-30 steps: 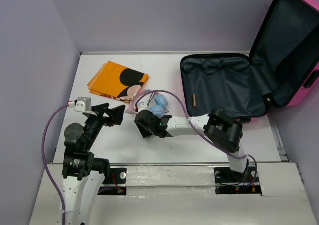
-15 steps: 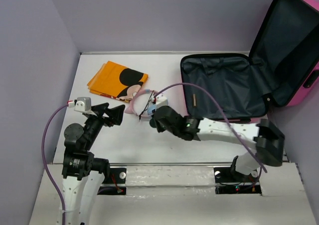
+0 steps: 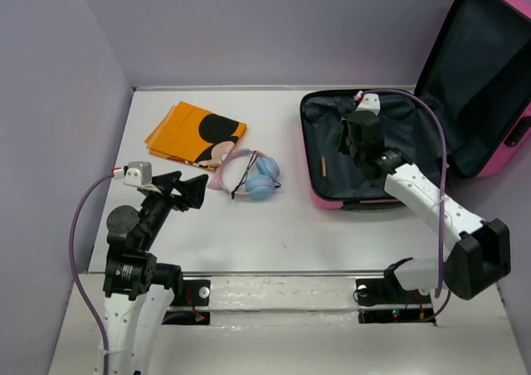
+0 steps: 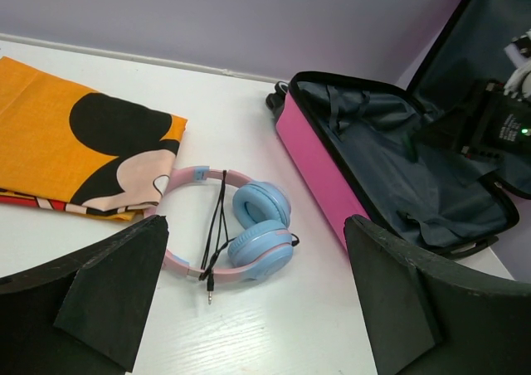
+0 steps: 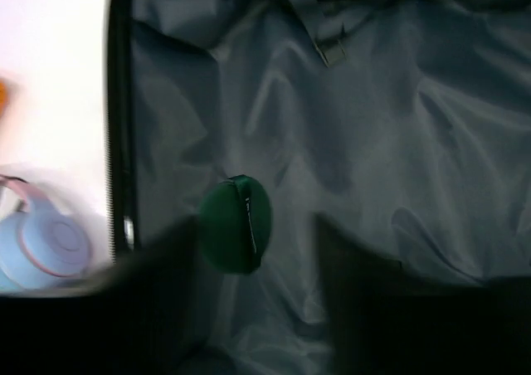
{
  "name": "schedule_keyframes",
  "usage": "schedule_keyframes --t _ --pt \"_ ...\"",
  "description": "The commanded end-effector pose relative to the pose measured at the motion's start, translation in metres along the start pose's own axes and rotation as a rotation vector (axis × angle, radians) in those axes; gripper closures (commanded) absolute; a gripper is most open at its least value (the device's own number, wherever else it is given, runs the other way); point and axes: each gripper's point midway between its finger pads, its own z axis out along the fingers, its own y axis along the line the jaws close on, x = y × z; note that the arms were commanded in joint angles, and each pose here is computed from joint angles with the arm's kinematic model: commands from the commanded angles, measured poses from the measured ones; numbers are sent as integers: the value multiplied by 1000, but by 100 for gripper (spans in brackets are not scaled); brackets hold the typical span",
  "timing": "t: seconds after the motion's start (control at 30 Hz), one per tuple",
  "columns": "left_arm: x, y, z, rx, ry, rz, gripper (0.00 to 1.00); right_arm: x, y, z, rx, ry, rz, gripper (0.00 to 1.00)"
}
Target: Pack the luggage
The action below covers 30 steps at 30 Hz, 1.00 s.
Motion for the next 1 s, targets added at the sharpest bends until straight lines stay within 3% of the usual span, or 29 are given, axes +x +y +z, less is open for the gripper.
schedule_keyframes --t 0.0,0.07,0.27,0.37,0.8,0.97 --pt "-12 -14 0 59 -30 8 1 10 -1 7 5 89 -44 21" --pt "-12 -14 0 62 -26 7 1 9 13 2 -76 93 -25 10" --pt "-8 -14 3 66 -8 4 1 21 120 -35 -388 45 -69 9" --pt "-9 -14 2 62 -15 4 1 47 163 -29 -476 113 -140 9" --pt "-10 -16 0 71 -20 6 1 115 220 59 -443 354 -377 4" --pt "-11 -16 0 74 -22 7 1 149 213 78 -380 428 -394 9"
